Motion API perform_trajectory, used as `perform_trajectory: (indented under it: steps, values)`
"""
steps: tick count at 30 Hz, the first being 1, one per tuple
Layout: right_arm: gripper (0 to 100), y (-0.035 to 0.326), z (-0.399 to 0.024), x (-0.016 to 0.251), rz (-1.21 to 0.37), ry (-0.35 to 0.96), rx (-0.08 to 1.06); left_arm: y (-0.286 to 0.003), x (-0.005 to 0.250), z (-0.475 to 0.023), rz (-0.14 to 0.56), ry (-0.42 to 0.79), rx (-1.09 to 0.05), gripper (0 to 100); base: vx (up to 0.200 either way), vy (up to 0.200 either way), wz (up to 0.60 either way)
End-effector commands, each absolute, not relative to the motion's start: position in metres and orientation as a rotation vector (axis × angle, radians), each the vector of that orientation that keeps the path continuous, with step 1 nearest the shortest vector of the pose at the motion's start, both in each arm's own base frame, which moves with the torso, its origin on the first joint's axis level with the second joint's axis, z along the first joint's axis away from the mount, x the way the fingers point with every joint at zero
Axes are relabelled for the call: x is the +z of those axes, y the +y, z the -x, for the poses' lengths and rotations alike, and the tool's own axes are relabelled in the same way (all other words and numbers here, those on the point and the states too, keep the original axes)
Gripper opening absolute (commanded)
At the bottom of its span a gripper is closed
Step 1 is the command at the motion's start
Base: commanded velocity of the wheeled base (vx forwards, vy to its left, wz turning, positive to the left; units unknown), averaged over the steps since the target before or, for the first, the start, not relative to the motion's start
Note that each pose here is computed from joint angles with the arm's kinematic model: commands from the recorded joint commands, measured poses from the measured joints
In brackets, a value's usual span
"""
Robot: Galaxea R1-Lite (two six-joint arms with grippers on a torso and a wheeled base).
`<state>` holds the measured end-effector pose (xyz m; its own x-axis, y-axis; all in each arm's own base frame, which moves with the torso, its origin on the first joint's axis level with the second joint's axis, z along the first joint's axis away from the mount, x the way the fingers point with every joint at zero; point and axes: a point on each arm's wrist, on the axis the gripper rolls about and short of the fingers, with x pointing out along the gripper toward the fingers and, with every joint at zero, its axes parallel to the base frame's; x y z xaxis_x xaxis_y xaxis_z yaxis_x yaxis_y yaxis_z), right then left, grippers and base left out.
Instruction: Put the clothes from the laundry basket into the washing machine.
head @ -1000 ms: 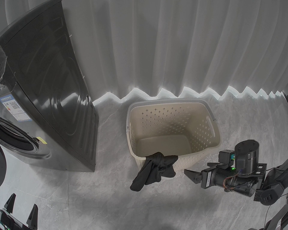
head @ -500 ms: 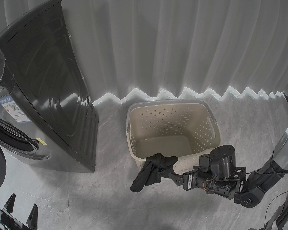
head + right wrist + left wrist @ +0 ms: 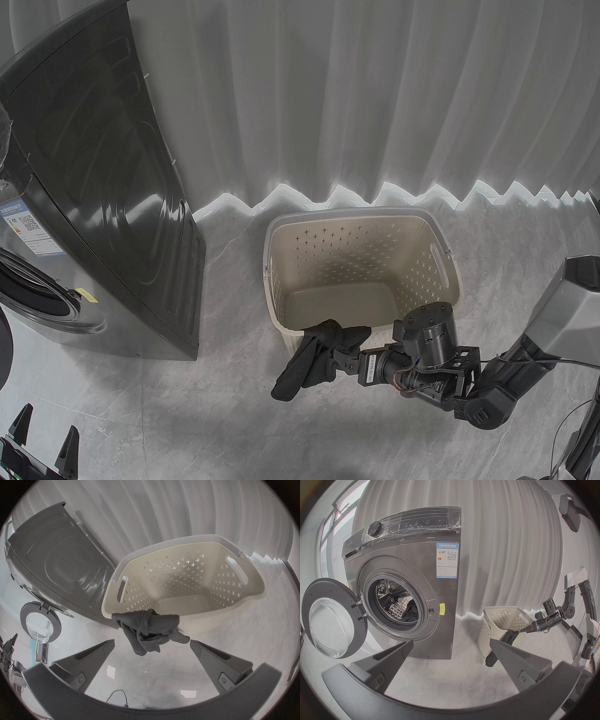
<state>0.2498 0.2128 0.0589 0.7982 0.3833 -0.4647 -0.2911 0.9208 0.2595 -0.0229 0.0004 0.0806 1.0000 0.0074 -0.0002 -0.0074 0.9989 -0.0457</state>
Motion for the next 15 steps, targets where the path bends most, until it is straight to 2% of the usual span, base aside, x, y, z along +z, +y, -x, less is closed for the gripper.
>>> perform_trajectory:
  steps: [1,7,15]
  values:
    - [100,0.221,-0.261,0.037,-0.172,0.546,0.358,0.0,0.075,0.023,0.044,0.001,0.008,100,0.0,0.0,0.0]
    - [100,0.23,-0.272,0.02,-0.172,0.534,0.36,0.0,0.075,0.023,0.044,0.001,0.008,100,0.0,0.0,0.0]
    - [100,0.241,-0.286,0.014,-0.189,0.499,0.369,0.0,0.075,0.023,0.044,0.001,0.008,100,0.0,0.0,0.0]
